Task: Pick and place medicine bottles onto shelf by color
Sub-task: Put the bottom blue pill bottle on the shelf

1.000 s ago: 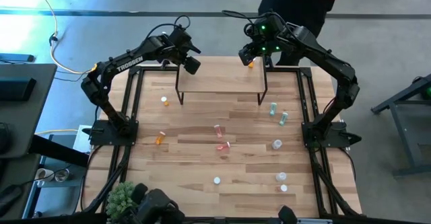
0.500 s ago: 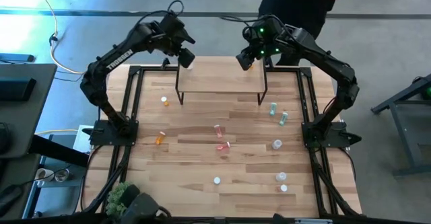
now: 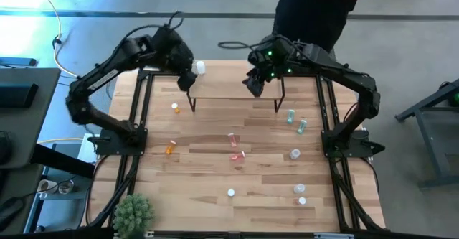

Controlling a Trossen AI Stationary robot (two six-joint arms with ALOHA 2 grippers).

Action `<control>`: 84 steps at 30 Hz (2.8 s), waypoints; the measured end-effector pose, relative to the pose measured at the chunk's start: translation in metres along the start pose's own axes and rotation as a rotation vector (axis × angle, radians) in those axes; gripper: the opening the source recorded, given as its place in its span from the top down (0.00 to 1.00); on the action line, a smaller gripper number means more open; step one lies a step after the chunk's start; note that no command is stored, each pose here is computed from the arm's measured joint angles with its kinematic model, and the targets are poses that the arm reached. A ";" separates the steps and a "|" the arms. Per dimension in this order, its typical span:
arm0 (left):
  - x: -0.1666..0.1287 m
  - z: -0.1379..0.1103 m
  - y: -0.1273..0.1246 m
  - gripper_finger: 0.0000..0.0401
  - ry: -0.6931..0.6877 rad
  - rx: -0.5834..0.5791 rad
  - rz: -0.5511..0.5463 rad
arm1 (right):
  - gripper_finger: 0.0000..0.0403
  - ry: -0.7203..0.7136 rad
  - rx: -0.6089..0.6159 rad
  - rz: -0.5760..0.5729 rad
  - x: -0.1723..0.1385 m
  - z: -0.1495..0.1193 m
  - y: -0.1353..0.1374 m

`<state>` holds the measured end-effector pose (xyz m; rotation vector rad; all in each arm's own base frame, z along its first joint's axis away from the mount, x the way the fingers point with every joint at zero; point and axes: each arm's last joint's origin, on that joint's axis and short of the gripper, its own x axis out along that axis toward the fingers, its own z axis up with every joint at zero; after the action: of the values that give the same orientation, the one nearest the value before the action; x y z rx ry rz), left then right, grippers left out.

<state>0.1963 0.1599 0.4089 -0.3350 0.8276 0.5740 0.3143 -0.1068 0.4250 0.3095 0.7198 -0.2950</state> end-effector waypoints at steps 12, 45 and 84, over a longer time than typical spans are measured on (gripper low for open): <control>0.005 -0.075 -0.039 0.46 -0.029 0.030 -0.131 | 0.56 0.050 -0.109 0.149 0.000 -0.018 0.069; 0.009 -0.129 -0.103 0.46 -0.051 0.062 -0.349 | 0.45 0.244 -0.553 0.427 0.045 -0.072 0.174; 0.005 -0.154 -0.104 0.46 0.002 -0.038 -0.025 | 0.45 0.372 -1.050 0.692 0.165 -0.156 0.250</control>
<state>0.1703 0.0030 0.3132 -0.3800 0.8138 0.5666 0.4308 0.1548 0.2452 -0.4095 0.9851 0.8136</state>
